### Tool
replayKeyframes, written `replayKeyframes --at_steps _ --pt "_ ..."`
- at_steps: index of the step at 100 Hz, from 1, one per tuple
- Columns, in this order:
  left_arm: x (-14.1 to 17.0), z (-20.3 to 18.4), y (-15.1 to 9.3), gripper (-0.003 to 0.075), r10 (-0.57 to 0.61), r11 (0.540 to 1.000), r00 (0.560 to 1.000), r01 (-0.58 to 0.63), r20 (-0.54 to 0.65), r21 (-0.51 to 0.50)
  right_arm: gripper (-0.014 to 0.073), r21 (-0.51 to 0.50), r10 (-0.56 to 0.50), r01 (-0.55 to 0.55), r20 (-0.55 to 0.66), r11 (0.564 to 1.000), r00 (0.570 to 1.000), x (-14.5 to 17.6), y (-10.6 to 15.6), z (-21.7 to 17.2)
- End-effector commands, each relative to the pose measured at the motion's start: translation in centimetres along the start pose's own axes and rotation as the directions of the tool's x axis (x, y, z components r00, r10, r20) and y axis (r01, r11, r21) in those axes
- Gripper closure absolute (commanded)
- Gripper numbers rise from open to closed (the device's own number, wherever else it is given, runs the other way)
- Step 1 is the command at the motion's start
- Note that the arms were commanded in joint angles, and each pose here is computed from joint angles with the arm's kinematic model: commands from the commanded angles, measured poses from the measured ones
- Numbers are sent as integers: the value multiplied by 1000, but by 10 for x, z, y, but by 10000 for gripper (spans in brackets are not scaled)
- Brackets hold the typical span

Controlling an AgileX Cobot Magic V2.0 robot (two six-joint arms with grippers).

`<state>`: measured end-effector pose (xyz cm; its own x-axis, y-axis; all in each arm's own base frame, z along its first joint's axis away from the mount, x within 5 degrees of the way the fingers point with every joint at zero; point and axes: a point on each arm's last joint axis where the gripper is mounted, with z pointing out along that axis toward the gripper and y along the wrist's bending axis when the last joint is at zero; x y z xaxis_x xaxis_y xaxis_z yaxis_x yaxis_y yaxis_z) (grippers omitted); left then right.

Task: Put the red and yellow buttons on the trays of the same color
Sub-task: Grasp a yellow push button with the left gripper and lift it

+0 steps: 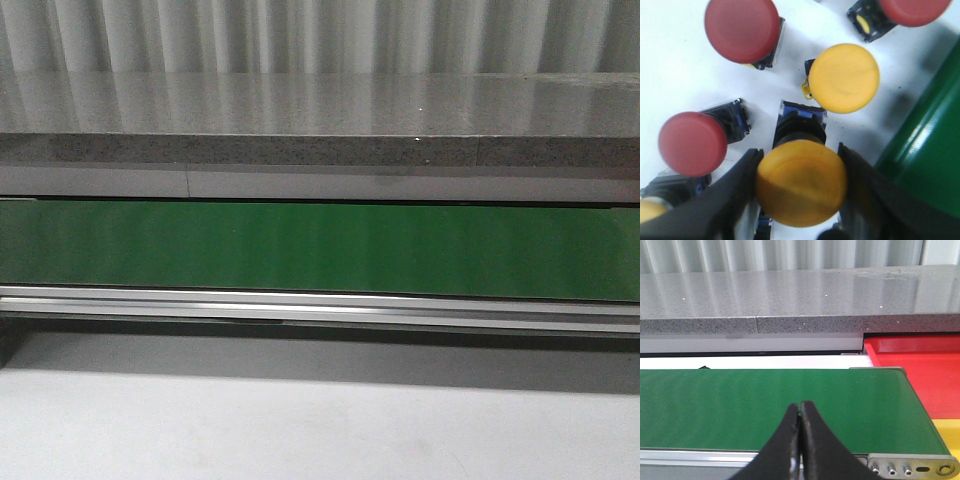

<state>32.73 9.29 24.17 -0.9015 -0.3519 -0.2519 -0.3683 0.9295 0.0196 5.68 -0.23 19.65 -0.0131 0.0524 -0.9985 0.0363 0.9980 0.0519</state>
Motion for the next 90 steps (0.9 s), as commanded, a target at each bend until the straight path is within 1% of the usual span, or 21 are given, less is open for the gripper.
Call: replayKeyframes --at_steps 1,14,28,46,56,68,80,85,90 --pt "2 -47 0 556 12 1000 992 -14 126 13 660 -12 -15 16 104 1000 994 -14 1 -2" --pt "15 -78 -8 556 62 998 982 -66 176 22 660 -12 -15 16 104 1000 994 -14 1 -2" --pt "24 -93 -28 556 123 990 971 -135 206 42 660 -12 -15 16 104 1000 994 -14 1 -2" --pt "33 -92 -65 555 231 965 954 -250 192 78 660 -12 -15 16 104 1000 994 -14 1 -2" --pt "33 -85 -80 555 271 952 943 -292 194 89 660 -12 -15 16 104 1000 994 -14 1 -2" --pt "33 -72 -90 555 300 944 941 -317 155 92 660 -12 -15 16 104 1000 994 -14 1 -2" --pt "32 -64 -95 552 312 941 940 -326 136 92 660 -12 -15 16 104 1000 994 -14 1 -2" --pt "31 -64 -96 537 310 941 939 -326 150 94 660 -12 -15 16 104 1000 994 -14 1 -2" --pt "30 -64 -96 501 312 940 938 -328 151 93 660 -12 -15 16 104 1000 994 -14 1 -2"
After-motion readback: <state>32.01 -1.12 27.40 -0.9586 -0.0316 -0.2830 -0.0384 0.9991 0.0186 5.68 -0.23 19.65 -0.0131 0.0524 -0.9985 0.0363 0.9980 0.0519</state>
